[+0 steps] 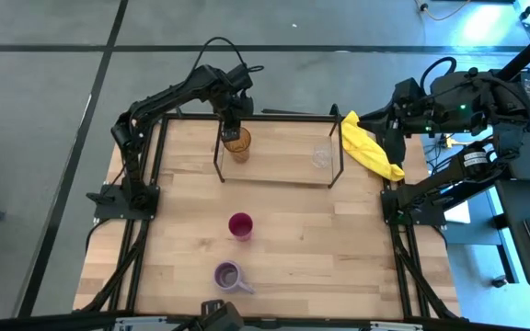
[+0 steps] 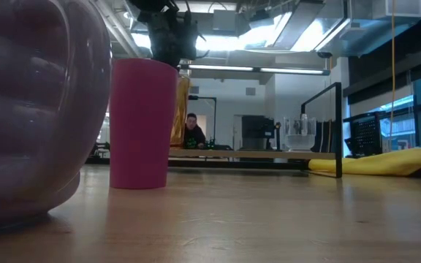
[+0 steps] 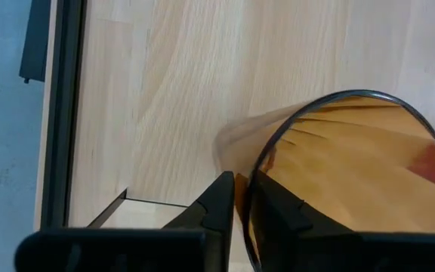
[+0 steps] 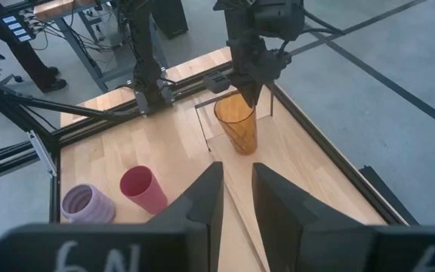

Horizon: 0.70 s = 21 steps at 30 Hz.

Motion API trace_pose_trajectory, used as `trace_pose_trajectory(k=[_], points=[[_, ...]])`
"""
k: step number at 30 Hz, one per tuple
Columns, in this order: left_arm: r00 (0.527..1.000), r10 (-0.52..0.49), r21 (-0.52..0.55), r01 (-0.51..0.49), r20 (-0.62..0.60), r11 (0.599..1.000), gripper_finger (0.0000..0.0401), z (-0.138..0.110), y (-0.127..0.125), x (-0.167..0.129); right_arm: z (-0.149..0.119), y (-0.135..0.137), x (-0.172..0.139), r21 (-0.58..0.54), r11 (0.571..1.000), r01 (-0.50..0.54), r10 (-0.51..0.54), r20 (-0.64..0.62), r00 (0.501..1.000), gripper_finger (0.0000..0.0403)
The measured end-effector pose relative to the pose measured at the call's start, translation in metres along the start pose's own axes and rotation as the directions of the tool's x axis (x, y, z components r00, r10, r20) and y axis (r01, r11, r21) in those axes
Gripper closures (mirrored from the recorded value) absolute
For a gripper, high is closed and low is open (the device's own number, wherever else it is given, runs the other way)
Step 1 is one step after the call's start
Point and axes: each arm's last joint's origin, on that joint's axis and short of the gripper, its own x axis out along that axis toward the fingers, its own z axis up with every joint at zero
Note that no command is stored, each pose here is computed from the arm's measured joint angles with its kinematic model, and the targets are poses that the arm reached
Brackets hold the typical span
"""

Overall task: Stack small to large cups/mugs on shelf
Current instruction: Put the brown cup on the shelf

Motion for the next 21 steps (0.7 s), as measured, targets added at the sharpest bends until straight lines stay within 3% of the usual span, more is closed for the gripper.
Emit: trace_pose_trajectory(k=[21], points=[[0.999,0.043,-0.011,-0.043,0.001,0.999,0.0364,0.0013,0.0019,0.0000,-0.0013,-0.0026,-0.0075,0.004,1.000,-0.006,0.006,0.015,1.000,0.0329]])
